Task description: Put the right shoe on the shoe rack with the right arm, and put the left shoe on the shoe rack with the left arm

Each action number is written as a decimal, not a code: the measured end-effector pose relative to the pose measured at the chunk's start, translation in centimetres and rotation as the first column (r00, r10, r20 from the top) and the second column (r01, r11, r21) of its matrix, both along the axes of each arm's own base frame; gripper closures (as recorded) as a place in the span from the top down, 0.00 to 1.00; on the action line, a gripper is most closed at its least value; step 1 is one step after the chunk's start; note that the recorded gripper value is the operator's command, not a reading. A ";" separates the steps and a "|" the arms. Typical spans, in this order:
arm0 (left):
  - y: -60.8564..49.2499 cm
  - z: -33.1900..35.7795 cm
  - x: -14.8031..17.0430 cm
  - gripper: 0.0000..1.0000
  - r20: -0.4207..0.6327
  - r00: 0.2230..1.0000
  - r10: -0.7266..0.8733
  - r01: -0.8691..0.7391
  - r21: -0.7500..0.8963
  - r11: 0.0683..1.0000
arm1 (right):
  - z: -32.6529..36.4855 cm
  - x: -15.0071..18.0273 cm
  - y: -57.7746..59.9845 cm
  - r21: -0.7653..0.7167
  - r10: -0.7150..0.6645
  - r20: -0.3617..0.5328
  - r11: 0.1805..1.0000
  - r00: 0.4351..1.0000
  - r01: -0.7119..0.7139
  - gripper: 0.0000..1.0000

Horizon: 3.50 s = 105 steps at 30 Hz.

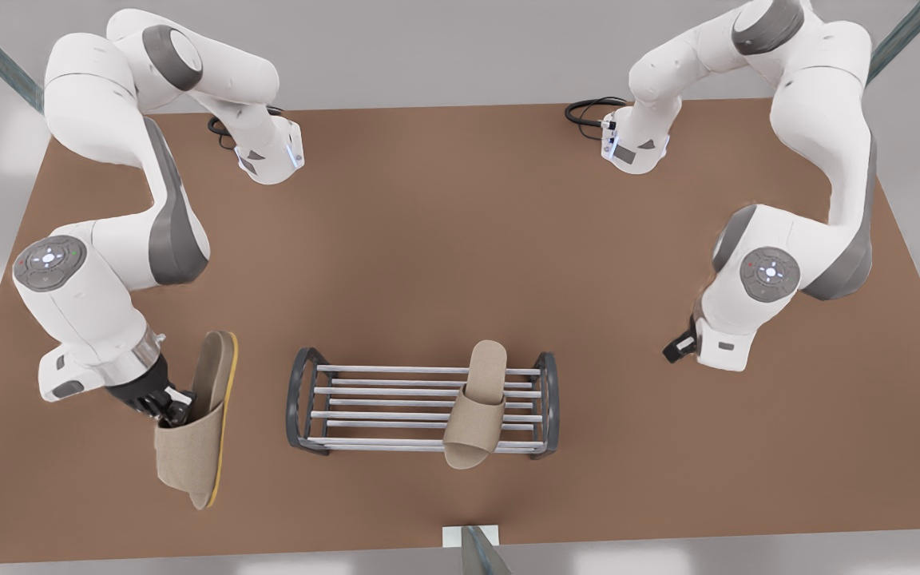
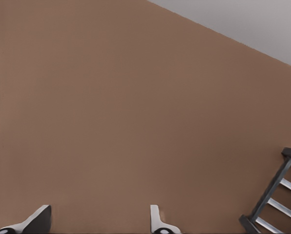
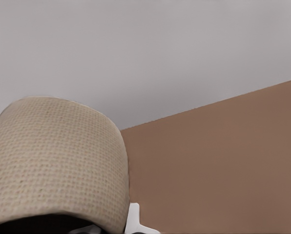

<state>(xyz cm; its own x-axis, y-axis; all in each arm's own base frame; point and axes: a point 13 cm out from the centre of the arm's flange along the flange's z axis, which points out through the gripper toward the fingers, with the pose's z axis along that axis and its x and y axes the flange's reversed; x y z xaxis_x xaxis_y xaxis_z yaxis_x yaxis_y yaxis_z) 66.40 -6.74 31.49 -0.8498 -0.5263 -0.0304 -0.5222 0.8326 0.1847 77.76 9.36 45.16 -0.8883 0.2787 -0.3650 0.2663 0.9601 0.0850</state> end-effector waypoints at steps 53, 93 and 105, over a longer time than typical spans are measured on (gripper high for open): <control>2.5 2.0 -2.4 1.00 0.011 0.775 -0.632 0.612 -0.260 0.747 | -20.9 -6.3 22.0 -0.059 0.159 -0.079 0.985 0.984 -0.164 0.21; 2.3 2.1 -2.2 1.00 0.024 0.744 -0.667 0.650 -0.256 0.716 | -6.0 -8.5 21.1 -0.044 0.130 -0.020 0.990 0.991 -0.131 1.00; -1.1 2.9 0.1 1.00 0.033 0.711 -0.702 0.693 -0.201 0.693 | 0.3 -9.8 -12.7 -0.145 -0.281 -0.238 0.957 0.930 0.252 1.00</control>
